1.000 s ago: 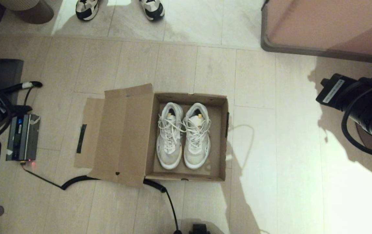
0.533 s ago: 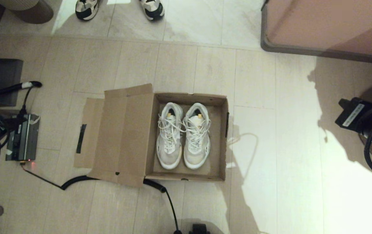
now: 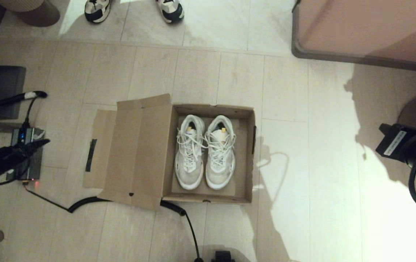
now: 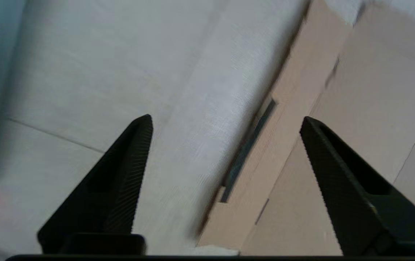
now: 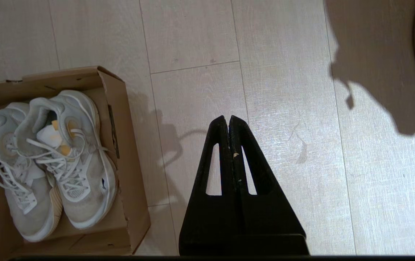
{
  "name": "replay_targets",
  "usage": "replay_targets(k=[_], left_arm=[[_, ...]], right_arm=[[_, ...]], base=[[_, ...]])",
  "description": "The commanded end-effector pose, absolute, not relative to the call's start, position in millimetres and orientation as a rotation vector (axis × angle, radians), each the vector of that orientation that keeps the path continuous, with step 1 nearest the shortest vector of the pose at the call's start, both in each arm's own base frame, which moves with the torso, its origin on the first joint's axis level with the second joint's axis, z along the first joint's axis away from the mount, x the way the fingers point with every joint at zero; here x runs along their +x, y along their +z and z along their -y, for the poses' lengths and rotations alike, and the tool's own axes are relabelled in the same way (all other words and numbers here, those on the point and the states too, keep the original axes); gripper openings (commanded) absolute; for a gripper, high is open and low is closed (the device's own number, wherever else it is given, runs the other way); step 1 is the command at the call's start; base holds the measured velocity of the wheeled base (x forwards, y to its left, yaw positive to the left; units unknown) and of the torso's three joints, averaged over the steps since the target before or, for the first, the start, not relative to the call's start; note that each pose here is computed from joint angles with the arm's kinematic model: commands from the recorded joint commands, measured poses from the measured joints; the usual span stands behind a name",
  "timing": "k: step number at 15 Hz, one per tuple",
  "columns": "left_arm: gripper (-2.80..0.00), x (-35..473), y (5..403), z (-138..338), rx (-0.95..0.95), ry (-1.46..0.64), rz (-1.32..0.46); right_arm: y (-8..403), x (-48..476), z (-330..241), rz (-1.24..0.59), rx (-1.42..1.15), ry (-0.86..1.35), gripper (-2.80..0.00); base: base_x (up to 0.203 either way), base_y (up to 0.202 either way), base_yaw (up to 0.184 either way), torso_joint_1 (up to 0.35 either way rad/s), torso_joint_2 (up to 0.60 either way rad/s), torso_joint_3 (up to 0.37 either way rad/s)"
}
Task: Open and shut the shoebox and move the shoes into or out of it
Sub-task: Close the shoe box
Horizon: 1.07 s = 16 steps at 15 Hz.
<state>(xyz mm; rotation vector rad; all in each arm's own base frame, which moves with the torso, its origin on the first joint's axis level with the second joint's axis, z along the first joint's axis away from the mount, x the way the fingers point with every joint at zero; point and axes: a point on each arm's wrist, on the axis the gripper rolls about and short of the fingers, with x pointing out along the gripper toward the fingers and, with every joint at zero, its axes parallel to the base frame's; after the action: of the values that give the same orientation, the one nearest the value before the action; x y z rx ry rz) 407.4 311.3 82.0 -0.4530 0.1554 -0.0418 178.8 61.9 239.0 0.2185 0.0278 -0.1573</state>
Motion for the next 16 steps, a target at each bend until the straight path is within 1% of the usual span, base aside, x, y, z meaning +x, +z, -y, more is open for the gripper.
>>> replay_targets(k=[1,3,5,8,11,16], left_arm=[[0.0,420.1,54.0,-292.5,-0.494,-0.082,-0.206],[0.0,431.5,47.9,-271.9,-0.465,-0.132,-0.182],[0.0,439.9,30.5,-264.2,-0.44,-0.155,-0.163],[0.0,443.9,21.2,-259.6,-0.441,-0.168,-0.165],[0.0,450.6,3.9,-255.6,-0.421,-0.186,-0.142],[0.0,455.4,-10.0,-247.4,-0.443,-0.202,-0.164]], right_arm=[[235.0,183.1,-63.7,-0.044,0.211,-0.162,-2.8],[233.8,184.4,-64.3,-0.049,0.207,-0.164,-2.8],[231.4,183.6,-63.9,-0.057,0.2,-0.165,-2.8],[222.1,181.8,-63.4,-0.092,0.18,-0.168,-2.8],[219.3,181.7,-62.9,-0.108,0.173,-0.173,-2.8],[215.5,185.1,-64.2,-0.125,0.163,-0.175,-2.8]], base=[[0.0,0.0,0.0,0.0,0.0,0.0],[0.0,0.0,0.0,0.0,0.0,0.0],[0.0,0.0,0.0,0.0,0.0,0.0],[0.0,0.0,0.0,0.0,0.0,0.0],[0.0,0.0,0.0,0.0,0.0,0.0],[0.0,0.0,0.0,0.0,0.0,0.0]])
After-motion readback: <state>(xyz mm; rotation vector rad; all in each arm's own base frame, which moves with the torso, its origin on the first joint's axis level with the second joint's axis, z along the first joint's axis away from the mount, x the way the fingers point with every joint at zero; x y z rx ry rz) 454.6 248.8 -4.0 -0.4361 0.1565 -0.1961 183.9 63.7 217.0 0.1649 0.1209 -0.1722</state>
